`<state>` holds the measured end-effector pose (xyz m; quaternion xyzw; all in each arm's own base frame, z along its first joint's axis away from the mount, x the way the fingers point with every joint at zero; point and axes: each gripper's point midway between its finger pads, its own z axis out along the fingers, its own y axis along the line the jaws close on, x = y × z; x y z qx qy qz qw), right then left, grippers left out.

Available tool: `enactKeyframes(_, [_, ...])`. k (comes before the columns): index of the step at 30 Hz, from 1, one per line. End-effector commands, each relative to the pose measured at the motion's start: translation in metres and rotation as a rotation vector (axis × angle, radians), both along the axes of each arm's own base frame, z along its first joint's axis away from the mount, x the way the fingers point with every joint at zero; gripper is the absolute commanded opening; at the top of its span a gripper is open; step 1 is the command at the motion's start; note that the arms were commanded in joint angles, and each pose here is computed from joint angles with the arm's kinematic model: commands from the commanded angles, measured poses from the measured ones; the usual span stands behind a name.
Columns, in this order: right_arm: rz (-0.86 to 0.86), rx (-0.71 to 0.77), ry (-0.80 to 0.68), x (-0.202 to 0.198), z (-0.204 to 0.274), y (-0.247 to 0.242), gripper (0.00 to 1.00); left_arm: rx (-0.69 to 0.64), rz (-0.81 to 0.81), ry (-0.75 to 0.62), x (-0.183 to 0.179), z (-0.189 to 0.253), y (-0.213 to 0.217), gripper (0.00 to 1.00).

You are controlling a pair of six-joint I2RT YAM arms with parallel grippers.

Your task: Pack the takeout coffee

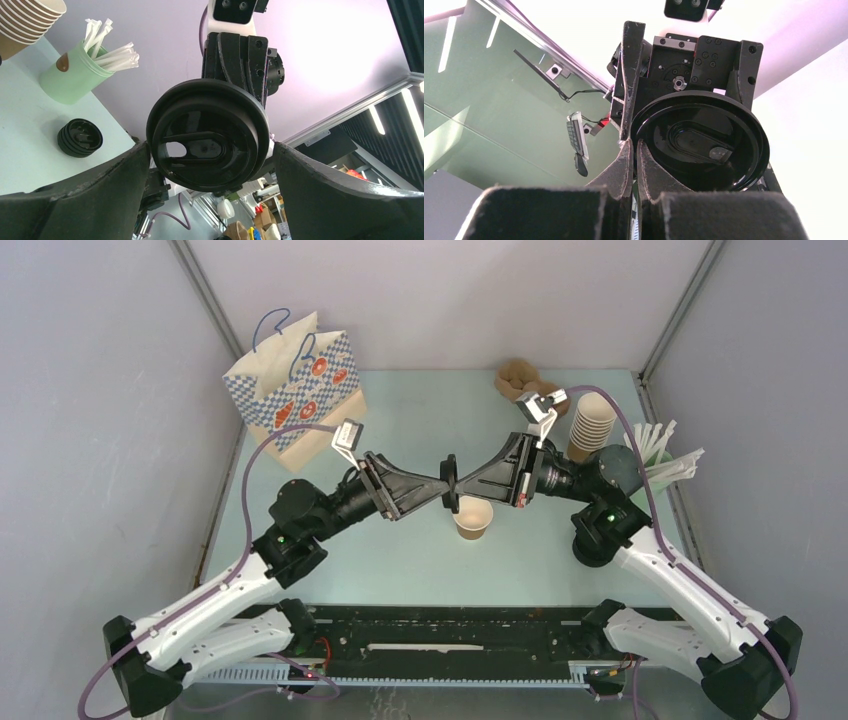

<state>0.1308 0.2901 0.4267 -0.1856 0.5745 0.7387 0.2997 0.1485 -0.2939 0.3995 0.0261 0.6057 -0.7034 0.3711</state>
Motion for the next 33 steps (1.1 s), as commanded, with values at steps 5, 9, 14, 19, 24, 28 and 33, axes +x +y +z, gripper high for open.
enactKeyframes(5, [-0.017,0.026,-0.057,-0.003,0.016,-0.002,0.04,-0.027,-0.028,-0.034,-0.008,0.008,0.002,0.89])
enactKeyframes(9, [-0.018,0.018,-0.056,-0.003,0.014,-0.002,0.04,-0.022,-0.026,-0.03,-0.007,0.007,0.0,0.83])
enactKeyframes(14, [-0.022,0.008,-0.053,-0.002,0.012,-0.001,0.07,-0.002,-0.003,-0.031,-0.003,0.005,0.001,0.79])
enactKeyframes(19, [-0.04,-0.032,-0.038,0.001,0.001,-0.001,0.12,0.054,0.044,-0.037,0.003,-0.004,0.004,0.71])
enactKeyframes(24, [-0.032,-0.031,-0.04,0.001,0.001,-0.001,0.13,0.058,0.036,-0.039,0.002,-0.004,0.003,0.72])
enactKeyframes(28, [-0.029,-0.035,-0.039,0.001,0.001,-0.002,0.14,0.038,0.026,-0.045,0.001,0.001,0.002,0.69])
enactKeyframes(33, [-0.061,-0.063,-0.03,0.005,-0.006,-0.006,0.23,0.053,0.039,-0.038,0.003,-0.004,0.003,0.66])
